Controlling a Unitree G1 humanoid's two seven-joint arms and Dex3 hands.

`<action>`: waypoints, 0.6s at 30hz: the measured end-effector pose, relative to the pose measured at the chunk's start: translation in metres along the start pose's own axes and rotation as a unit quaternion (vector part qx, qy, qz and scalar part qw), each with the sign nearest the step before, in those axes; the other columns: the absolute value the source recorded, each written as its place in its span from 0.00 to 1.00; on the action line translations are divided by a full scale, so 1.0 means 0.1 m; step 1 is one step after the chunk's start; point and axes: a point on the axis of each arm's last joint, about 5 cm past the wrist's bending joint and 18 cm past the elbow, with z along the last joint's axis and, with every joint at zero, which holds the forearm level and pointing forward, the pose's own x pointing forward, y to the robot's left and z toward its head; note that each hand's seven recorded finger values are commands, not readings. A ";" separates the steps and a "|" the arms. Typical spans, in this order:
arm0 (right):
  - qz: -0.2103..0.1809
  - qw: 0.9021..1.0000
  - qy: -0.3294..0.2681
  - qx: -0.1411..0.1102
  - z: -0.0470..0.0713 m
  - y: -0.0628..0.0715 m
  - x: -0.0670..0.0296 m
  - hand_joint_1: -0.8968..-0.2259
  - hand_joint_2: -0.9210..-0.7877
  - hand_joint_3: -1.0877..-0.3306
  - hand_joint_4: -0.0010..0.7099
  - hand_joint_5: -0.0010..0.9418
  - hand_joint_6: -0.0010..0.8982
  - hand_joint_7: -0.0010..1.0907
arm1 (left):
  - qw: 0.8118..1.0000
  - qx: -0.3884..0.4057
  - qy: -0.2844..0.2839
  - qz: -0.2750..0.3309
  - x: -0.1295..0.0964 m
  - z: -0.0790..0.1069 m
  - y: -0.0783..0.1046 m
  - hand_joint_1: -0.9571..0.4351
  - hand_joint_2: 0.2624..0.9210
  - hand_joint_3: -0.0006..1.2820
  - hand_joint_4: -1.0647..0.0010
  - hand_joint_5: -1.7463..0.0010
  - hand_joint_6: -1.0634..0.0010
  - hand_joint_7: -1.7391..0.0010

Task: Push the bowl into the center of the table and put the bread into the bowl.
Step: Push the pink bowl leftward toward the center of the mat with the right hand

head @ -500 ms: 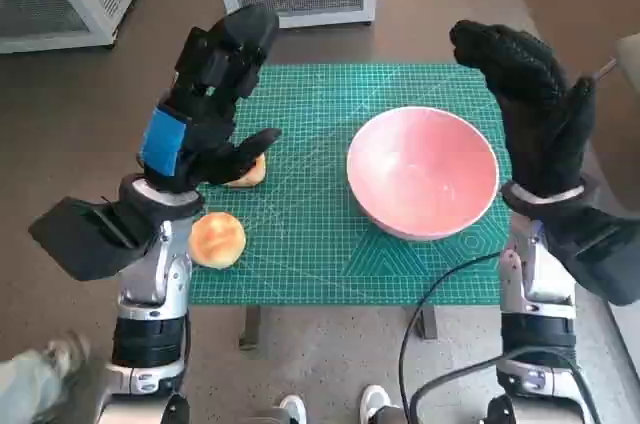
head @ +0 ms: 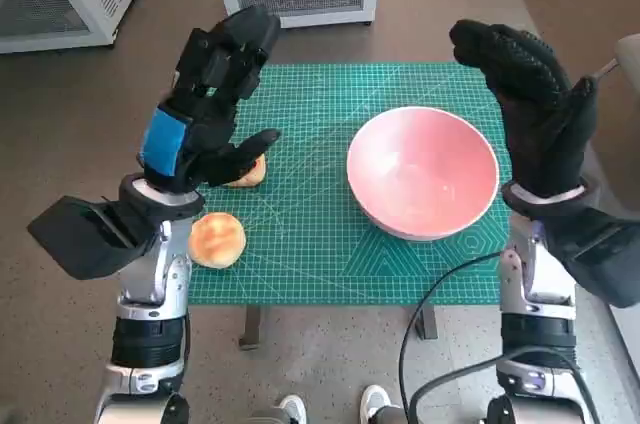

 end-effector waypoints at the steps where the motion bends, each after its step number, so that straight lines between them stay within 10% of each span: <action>1: 0.000 1.000 0.000 0.000 0.00 0.00 0.000 0.45 0.00 0.51 0.33 0.00 0.00 0.50 | 1.000 0.000 0.000 0.000 0.00 0.00 0.00 0.32 1.00 0.20 0.85 1.00 1.00 0.63; 18: -0.017 1.000 0.010 0.003 -0.06 -0.06 -0.053 0.45 0.00 0.52 0.35 0.01 0.00 0.51 | 1.000 0.001 -0.002 -0.002 0.00 0.01 -0.01 0.32 1.00 0.20 0.85 1.00 1.00 0.62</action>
